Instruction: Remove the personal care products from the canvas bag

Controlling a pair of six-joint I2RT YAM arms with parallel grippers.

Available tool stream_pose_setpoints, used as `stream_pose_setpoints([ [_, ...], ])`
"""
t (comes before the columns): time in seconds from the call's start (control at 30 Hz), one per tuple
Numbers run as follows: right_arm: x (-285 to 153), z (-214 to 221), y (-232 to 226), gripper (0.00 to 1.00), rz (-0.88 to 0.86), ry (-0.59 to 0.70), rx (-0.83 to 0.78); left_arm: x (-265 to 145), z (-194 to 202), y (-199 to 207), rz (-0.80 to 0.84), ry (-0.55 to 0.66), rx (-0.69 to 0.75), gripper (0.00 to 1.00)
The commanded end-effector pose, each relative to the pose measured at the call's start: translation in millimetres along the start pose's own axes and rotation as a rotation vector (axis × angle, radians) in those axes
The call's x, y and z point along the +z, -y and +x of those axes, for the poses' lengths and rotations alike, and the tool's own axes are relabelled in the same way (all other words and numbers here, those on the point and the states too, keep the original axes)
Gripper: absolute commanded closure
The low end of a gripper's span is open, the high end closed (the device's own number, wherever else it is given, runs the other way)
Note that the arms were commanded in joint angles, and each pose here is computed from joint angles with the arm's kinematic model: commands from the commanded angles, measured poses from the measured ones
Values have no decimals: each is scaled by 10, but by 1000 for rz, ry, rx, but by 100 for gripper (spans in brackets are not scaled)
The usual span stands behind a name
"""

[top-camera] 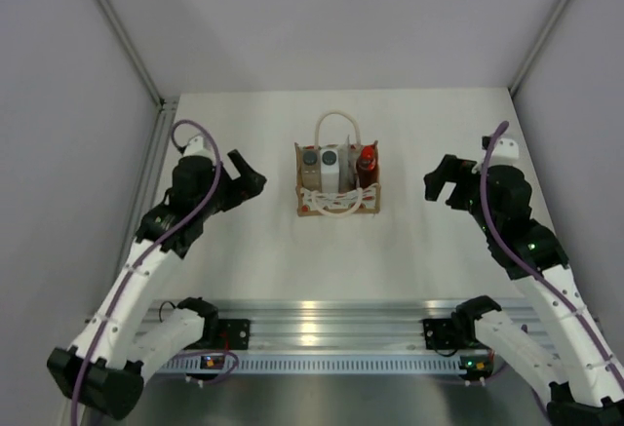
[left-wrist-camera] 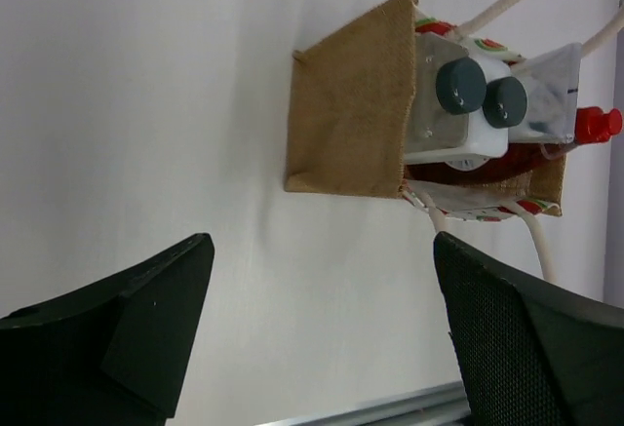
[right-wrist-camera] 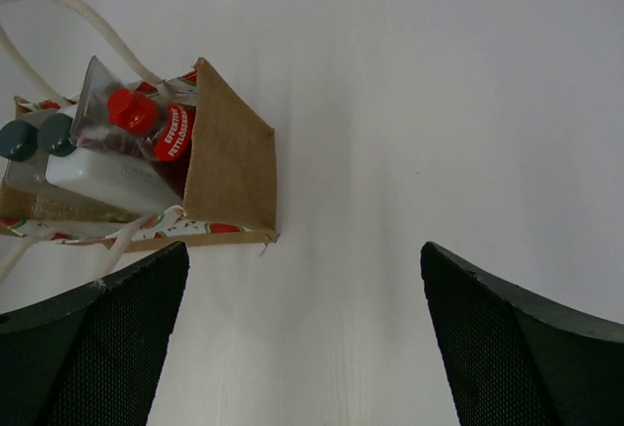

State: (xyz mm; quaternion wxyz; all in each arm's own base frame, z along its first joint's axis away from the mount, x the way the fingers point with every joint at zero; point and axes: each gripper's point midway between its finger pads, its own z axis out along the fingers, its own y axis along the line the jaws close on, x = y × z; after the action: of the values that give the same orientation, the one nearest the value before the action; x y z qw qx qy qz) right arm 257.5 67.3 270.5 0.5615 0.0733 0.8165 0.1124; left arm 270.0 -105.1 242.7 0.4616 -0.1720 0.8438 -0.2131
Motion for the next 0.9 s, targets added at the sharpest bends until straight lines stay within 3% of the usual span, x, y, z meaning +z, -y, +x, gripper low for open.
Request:
stream_pose_setpoints([
  [0.0, 6, -22, -280, 1, -136, -14, 1, 296, 111, 674, 246, -150, -55, 1],
  [0.3, -10, 284, -511, 1, -298, -129, -43, 1046, 490, 746, 143, -221, -24, 7],
  [0.4, -30, 301, -555, 1, -326, -138, -44, 1120, 574, 801, 164, -239, -22, 27],
  [0.43, -19, 315, -573, 0, -332, -148, -40, 1131, 607, 794, 158, -244, -19, 41],
  [0.57, -5, 163, -743, 1, -390, -145, -23, 1205, 730, 597, 72, -223, -10, 60],
  [0.67, 55, 3, -939, 7, -441, -157, -10, 1254, 791, 511, 44, -227, -4, 78],
  [0.77, 233, -116, -1077, 14, -419, -169, -21, 1282, 838, 507, 47, -239, -6, 93],
  [0.87, 475, -148, -1212, 19, -365, -197, -54, 1285, 867, 572, 71, -244, -11, 97],
])
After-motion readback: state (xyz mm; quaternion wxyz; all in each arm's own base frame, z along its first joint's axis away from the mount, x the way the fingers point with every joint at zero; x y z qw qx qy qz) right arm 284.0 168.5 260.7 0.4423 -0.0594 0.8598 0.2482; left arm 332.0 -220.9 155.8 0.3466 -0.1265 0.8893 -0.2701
